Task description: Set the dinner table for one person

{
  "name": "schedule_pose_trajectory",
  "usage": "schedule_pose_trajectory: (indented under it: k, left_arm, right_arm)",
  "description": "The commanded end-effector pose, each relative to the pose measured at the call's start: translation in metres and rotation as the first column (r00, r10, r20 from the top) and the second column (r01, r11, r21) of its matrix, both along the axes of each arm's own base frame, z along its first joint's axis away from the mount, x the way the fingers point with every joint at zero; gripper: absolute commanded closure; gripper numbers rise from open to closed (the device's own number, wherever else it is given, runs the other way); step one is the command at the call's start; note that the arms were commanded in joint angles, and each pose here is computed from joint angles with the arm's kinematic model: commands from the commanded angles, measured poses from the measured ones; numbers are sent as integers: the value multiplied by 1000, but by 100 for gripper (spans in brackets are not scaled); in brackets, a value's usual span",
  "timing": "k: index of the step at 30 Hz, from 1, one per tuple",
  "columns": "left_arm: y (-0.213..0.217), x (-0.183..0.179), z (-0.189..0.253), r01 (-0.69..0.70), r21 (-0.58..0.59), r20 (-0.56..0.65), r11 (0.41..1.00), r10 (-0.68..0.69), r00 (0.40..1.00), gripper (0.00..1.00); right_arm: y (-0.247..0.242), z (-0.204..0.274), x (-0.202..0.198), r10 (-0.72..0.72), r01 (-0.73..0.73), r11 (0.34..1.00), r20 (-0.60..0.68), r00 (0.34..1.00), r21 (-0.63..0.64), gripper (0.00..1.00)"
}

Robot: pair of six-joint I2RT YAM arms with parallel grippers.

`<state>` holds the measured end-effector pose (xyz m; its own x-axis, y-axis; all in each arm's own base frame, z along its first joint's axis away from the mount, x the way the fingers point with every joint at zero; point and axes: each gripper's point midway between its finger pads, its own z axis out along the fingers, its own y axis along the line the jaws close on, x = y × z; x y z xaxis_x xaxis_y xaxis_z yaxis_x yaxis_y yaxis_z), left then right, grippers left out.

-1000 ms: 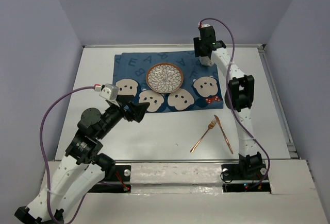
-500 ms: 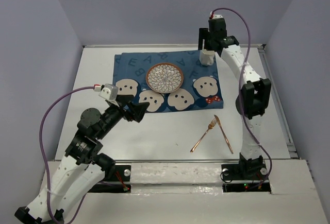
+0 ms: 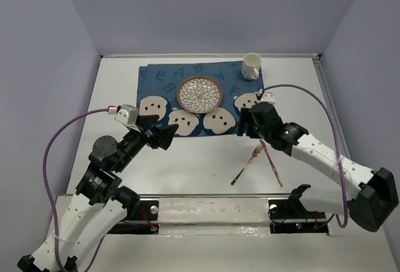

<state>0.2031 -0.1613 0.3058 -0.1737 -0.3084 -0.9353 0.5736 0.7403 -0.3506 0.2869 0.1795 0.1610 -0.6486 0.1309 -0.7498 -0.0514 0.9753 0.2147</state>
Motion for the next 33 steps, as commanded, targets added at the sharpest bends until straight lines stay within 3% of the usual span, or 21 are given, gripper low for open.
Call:
schedule_pose_trajectory:
  k: [1, 5, 11, 15, 21, 33]
  left_arm:
    - [1, -7, 28, 12, -43, 71, 999, -9, 997, 1]
    - [0, -9, 29, 20, -45, 74, 999, -17, 997, 1]
    - [2, -10, 30, 16, -48, 81, 999, -12, 997, 1]
    - [2, -11, 31, 19, -52, 83, 998, -15, 996, 1]
    - [0, -14, 32, 31, -53, 85, 998, -27, 996, 1]
    - [-3, -15, 31, 45, -51, 84, 998, -41, 996, 1]
  right_arm:
    - [-19, -28, -51, -140, 150, 984, -105, 985, 94, 17]
    - [-21, -51, -93, -161, 176, 983, -219, 962, 49, 17]
    - [-3, -86, -115, -174, 162, 985, -310, 935, -63, 22]
    - [-3, -98, -116, -243, 210, 968, -308, 920, -135, 34]
    - [6, -115, -114, -255, 229, 966, -311, 915, -118, 46]
    - [1, -144, -108, -330, 287, 941, -292, 898, -179, 61]
